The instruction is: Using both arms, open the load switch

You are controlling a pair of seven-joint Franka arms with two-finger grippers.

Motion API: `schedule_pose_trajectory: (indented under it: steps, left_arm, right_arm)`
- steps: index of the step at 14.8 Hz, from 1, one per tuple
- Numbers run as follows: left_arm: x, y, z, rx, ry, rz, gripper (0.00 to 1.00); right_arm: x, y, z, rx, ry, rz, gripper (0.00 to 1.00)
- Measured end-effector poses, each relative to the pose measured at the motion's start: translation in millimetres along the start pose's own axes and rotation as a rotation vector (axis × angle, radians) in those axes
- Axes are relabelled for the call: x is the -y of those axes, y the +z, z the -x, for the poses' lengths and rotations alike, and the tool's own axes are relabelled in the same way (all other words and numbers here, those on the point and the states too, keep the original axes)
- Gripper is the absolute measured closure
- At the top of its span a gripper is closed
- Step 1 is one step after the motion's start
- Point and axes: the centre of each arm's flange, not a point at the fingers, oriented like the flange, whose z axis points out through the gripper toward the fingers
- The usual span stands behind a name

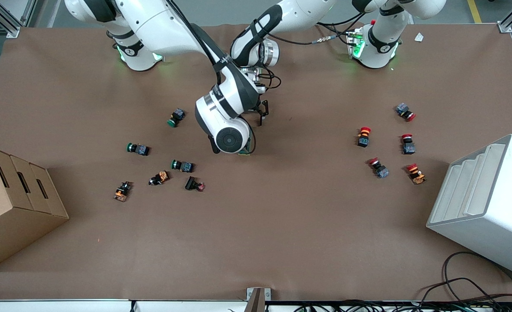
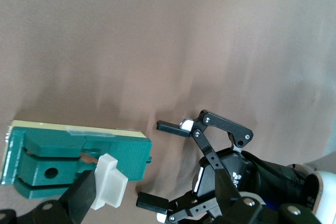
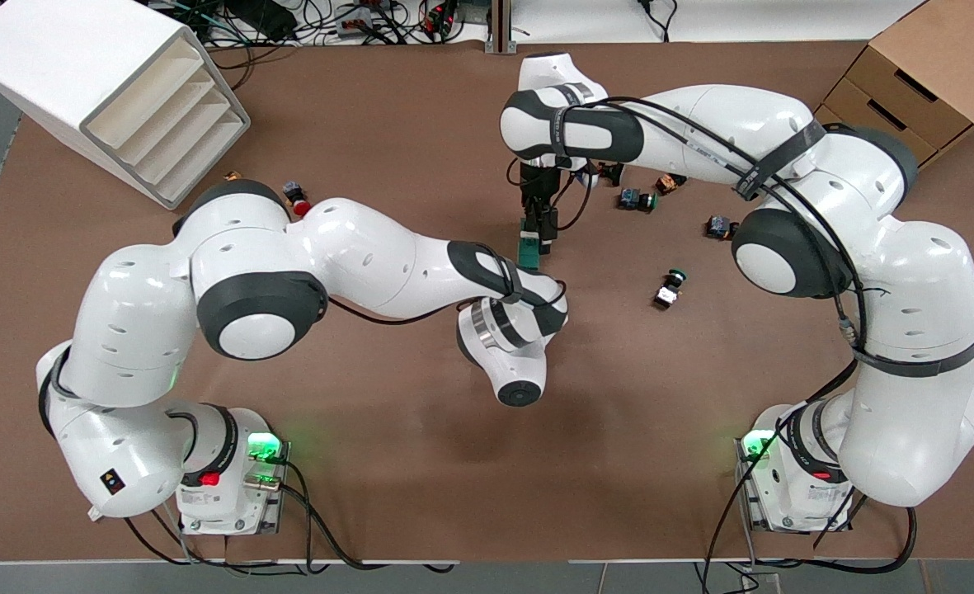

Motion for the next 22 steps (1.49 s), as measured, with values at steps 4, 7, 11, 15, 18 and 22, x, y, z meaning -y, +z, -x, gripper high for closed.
schedule_pose_trajectory:
  steps: [4,7,11,15,18,22]
  left_arm:
    - [0.0,0.0,0.1,-0.001,0.001,0.000,0.00]
    - [0.0,0.1,0.1,-0.001,0.001,0.001,0.00]
    - [0.0,0.1,0.0,-0.001,0.001,0.001,0.00]
    - [-0.1,0.2,-0.2,-0.001,0.000,0.001,0.00]
    - [-0.2,1.5,-1.7,-0.002,-0.003,-0.001,0.00]
    - [-2.8,6.4,-10.9,0.001,-0.023,-0.015,0.00]
  right_arm:
    - [-0.4,11.8,2.0,-0.011,-0.001,0.017,0.00]
    - [1.8,22.3,3.8,-0.019,-0.002,0.026,0.00]
    - [2.6,23.0,3.7,-0.019,-0.001,0.025,0.00]
    - [7.2,2.1,1.3,-0.014,-0.011,-0.017,0.00]
    - [10.6,-48.6,-19.4,-0.070,-0.125,-0.111,0.00]
    - [13.3,-106.9,-75.4,-0.223,-0.364,-0.186,0.00]
